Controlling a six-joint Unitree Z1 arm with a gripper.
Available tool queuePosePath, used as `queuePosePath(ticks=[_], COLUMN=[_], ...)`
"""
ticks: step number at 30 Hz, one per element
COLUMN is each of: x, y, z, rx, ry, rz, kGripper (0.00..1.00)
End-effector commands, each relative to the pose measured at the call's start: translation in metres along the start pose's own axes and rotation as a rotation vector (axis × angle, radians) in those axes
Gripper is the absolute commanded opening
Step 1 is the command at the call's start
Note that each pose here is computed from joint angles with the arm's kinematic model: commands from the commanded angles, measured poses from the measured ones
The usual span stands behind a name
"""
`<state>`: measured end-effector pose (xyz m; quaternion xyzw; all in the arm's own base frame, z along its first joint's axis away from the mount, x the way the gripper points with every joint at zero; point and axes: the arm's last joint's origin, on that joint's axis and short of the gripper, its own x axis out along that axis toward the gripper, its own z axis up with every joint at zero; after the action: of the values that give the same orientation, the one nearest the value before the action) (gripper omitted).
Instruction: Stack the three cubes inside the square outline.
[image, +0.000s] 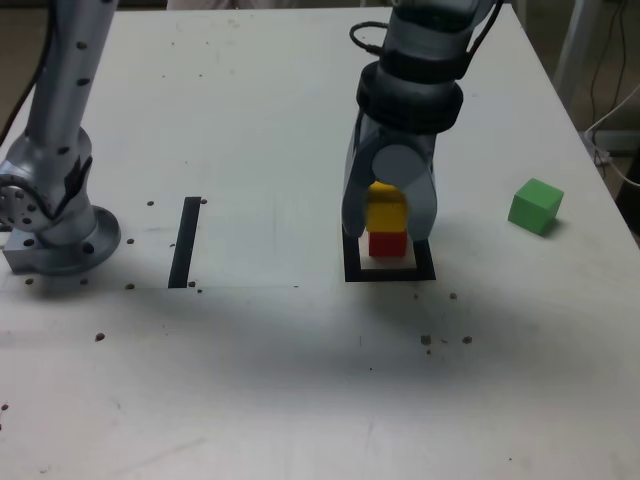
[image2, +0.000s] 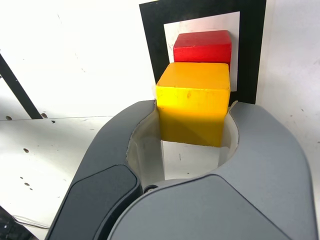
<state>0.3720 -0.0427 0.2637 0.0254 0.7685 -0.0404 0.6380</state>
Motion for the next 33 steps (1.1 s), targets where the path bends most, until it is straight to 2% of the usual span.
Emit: queuePosePath(ticks=[1,4,6,8,13,15,17,22,25,28,33], x=[0.001,0.003,0.004,0.005,0.006,0.007,0.007,0.005,0.001,-0.007,-0.025], y=[0.002,0.003,0.005,0.006,0.008,0.009,0.009,0.009,0.01,0.012,0.016], z=[0.002,0.004,0.004,0.005,0.005,0.004,0.004,0.001,-0.003,-0.008,-0.015], rx=[-0.004,-0.007,-0.008,-0.007,0.0,0.001,0.001,0.002,0.002,0.001,0.015], ry=[0.0,-0.001,-0.002,-0.002,-0.002,-0.001,-0.001,-0.003,-0.012,-0.026,-0.047], rz=[0.002,0.004,0.005,0.005,0.004,0.004,0.005,0.012,0.03,0.07,0.161], kGripper=[0.31,0.32,0.35,0.45,0.8,0.9,0.96,0.99,0.99,0.99,0.99])
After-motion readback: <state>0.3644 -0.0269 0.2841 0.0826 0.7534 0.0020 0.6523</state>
